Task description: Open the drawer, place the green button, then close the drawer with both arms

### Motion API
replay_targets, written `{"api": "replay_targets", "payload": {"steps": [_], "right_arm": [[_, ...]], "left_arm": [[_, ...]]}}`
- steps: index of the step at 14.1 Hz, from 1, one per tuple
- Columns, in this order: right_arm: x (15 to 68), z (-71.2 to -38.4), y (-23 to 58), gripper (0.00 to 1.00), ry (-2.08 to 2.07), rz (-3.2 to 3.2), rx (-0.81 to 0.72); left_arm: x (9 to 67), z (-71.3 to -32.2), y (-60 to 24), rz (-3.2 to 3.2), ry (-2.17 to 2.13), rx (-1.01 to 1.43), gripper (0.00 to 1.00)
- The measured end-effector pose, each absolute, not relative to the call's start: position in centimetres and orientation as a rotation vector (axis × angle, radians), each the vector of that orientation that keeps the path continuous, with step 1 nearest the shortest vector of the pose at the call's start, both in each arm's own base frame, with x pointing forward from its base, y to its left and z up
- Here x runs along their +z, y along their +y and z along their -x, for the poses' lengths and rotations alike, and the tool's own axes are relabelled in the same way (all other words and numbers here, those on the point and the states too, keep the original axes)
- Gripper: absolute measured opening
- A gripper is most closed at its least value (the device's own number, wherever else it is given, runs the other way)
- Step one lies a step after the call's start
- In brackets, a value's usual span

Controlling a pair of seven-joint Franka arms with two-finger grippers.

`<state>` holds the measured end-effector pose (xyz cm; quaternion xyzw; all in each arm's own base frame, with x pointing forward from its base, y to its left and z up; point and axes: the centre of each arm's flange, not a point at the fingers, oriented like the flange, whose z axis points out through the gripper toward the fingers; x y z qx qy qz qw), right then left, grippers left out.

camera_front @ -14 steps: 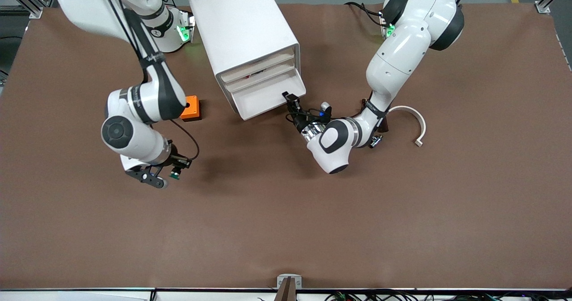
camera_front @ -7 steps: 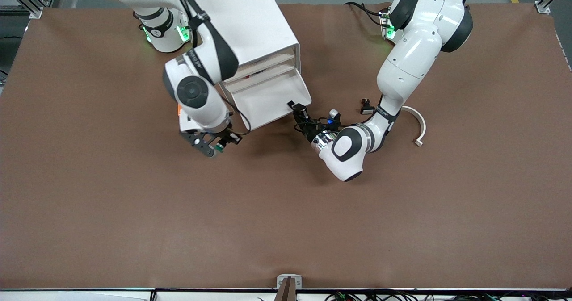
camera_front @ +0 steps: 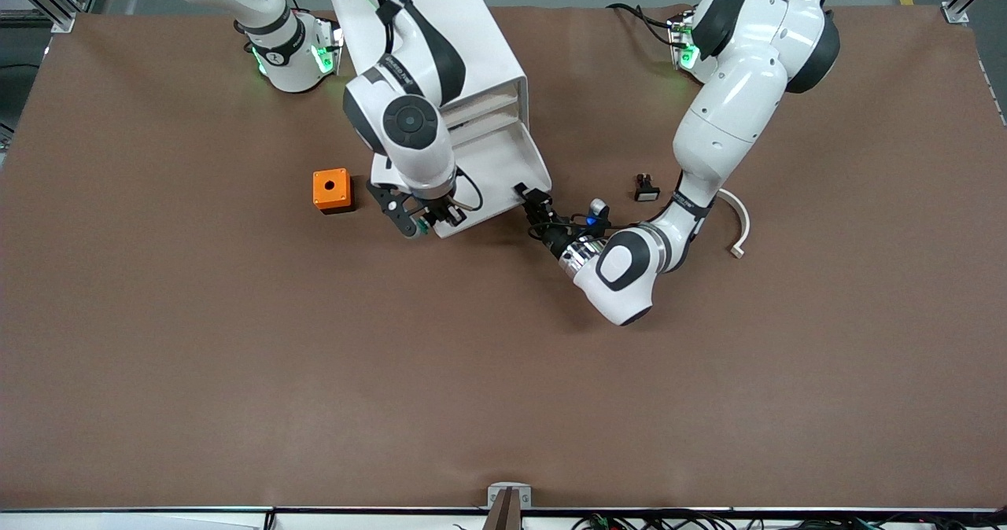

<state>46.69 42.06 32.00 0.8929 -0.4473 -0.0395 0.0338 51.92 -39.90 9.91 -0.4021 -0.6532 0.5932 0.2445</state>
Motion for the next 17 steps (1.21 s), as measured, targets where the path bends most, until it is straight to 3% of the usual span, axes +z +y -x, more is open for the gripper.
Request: {"api": "replay_targets", "payload": {"steps": [5,6,12,17], "right_arm": [[31.8,-43.7,45.8,0.41,-1.474,-2.752,-0.085],[31.6,-43.3,46.4,0.41,-1.488,-2.757,-0.078],[28.3,-41.3,49.4,0.41,-1.569,-2.761,-0.051],[27.2,-41.0,49.6,0.42,-1.57,-2.745,-0.052]], "left_arm": [[10.1,-53.5,-38.1,1.279,-1.765,1.733,0.94],[10.4,-54.0,-37.7,1.293,-1.772,1.743,1.0],[13.3,-57.5,-34.9,1.611,-1.736,1.869,1.0],[16.1,-59.5,-33.8,2.221,-1.475,1.763,1.0]]}}
